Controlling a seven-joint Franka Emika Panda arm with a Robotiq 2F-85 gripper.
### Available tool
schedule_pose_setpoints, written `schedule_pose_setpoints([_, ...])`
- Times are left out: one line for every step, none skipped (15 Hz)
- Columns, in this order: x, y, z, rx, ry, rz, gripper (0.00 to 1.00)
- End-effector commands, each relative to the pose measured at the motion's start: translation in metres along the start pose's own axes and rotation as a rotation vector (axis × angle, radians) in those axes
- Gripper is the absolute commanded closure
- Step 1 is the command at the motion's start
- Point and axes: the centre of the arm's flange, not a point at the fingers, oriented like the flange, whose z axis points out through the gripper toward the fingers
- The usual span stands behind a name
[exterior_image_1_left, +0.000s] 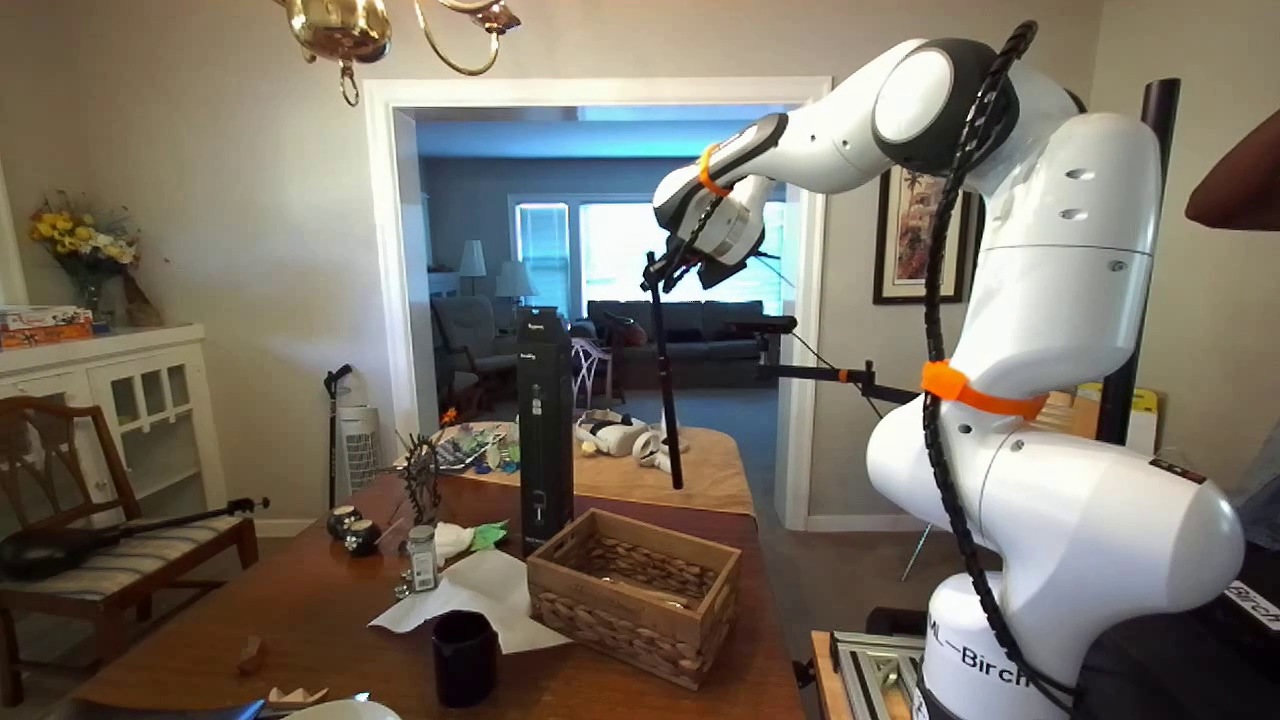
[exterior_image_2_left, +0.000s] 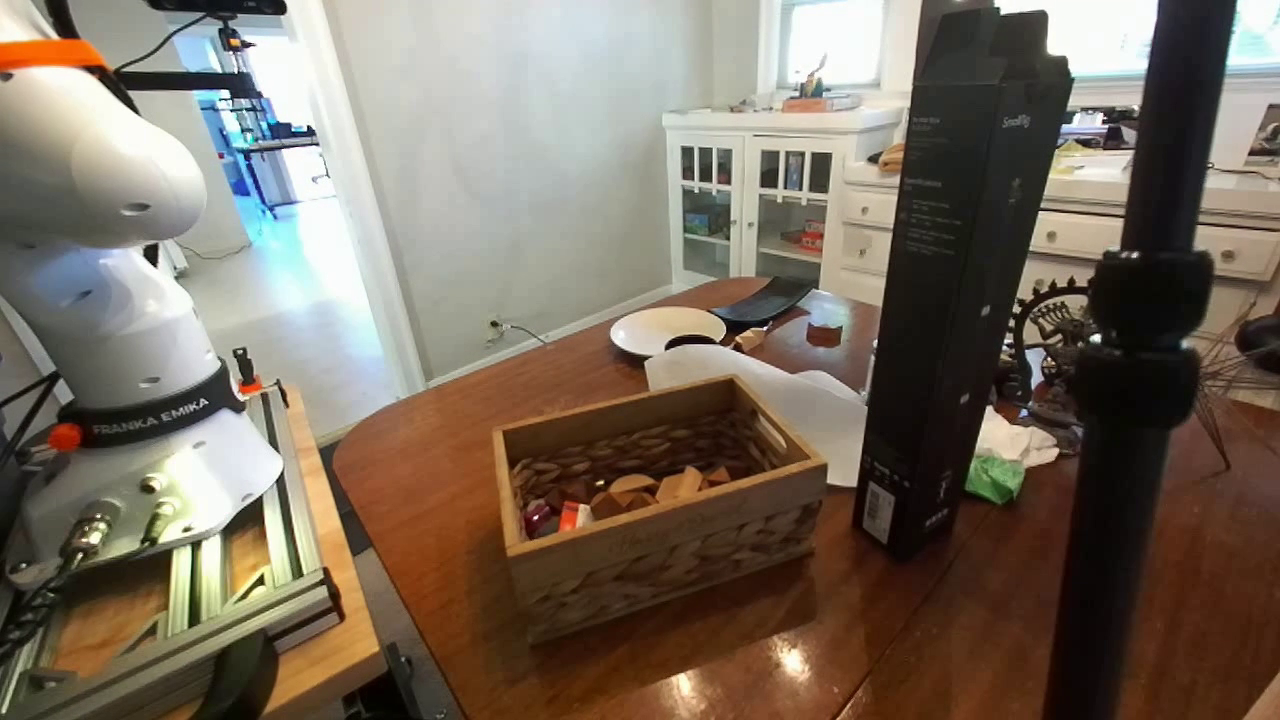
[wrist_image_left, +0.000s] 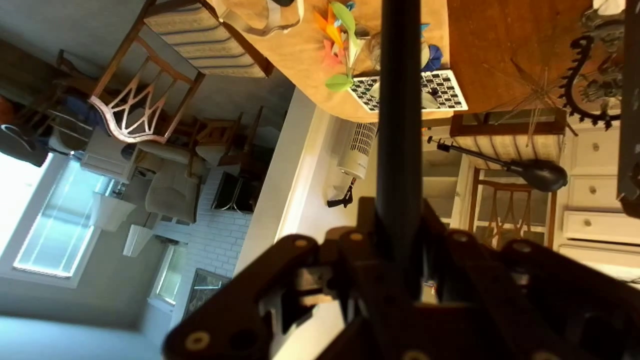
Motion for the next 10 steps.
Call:
schedule_pose_setpoints([-0.001, -0.010, -0.043, 0.021, 0.077, 0.007, 0.94])
schedule_pose_setpoints([0.002, -0.010, -0.044, 0.028, 0.093, 0.012, 0.94])
schedule_pose_setpoints([0.004, -0.011, -0.044, 0.036, 0.106, 0.017, 0.94])
schedule_pose_setpoints([0.007, -0.011, -0.045, 0.043, 0.116, 0.020, 0.94])
schedule_pose_setpoints([0.010, -0.012, -0.046, 0.049, 0.128, 0.021, 0.94])
schedule_pose_setpoints([0.012, -0.012, -0.048, 0.048, 0.139, 0.022, 0.94])
schedule_pose_setpoints([0.015, -0.011, -0.051, 0.051, 0.152, 0.025, 0.94])
schedule_pose_setpoints([0.017, -0.011, -0.054, 0.050, 0.165, 0.027, 0.94])
schedule_pose_setpoints([0.019, -0.011, -0.057, 0.050, 0.176, 0.027, 0.94])
schedule_pose_setpoints([0.022, -0.011, -0.060, 0.048, 0.186, 0.028, 0.94])
